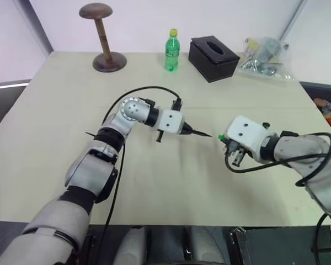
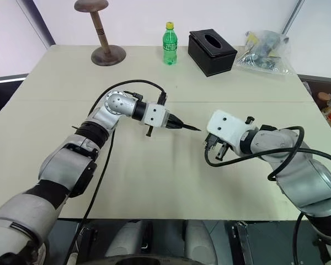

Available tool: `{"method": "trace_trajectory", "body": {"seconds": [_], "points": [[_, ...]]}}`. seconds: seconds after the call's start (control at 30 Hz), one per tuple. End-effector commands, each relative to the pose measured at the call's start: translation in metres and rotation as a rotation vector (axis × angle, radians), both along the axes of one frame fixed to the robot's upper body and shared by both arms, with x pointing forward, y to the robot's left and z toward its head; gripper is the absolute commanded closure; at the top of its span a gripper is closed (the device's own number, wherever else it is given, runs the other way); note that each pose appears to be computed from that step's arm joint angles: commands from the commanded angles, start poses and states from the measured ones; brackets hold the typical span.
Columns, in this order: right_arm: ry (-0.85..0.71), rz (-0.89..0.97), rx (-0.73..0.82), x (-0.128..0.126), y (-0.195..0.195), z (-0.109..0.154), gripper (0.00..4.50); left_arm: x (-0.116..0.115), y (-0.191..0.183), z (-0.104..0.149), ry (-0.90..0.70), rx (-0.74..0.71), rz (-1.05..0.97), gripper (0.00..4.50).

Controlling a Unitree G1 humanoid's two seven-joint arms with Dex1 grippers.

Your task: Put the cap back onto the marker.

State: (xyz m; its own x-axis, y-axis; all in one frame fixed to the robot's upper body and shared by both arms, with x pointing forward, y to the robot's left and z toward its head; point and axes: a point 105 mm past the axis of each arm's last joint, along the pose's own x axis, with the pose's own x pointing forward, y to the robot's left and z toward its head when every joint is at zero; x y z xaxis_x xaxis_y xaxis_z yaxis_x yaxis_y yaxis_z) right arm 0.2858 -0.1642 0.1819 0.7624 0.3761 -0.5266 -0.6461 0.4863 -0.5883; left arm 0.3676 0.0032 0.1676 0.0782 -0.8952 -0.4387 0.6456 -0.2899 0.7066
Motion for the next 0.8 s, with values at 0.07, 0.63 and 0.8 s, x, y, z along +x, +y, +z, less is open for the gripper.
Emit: {"method": "trace_trajectory", "body": {"seconds": [0.07, 0.63, 0.8], "points": [[-0.045, 0.029, 0.01, 0.0, 0.009, 0.01, 4.46, 0.0, -0.007, 0.015, -0.052, -0.016, -0.021, 4.5], [-0.047, 0.045, 0.025, 0.001, 0.018, 0.01, 4.46, -0.001, -0.011, 0.018, -0.058, -0.023, -0.03, 4.5], [-0.051, 0.046, 0.023, 0.001, 0.019, 0.011, 4.46, -0.002, -0.011, 0.016, -0.054, -0.016, -0.036, 4.5]]}}
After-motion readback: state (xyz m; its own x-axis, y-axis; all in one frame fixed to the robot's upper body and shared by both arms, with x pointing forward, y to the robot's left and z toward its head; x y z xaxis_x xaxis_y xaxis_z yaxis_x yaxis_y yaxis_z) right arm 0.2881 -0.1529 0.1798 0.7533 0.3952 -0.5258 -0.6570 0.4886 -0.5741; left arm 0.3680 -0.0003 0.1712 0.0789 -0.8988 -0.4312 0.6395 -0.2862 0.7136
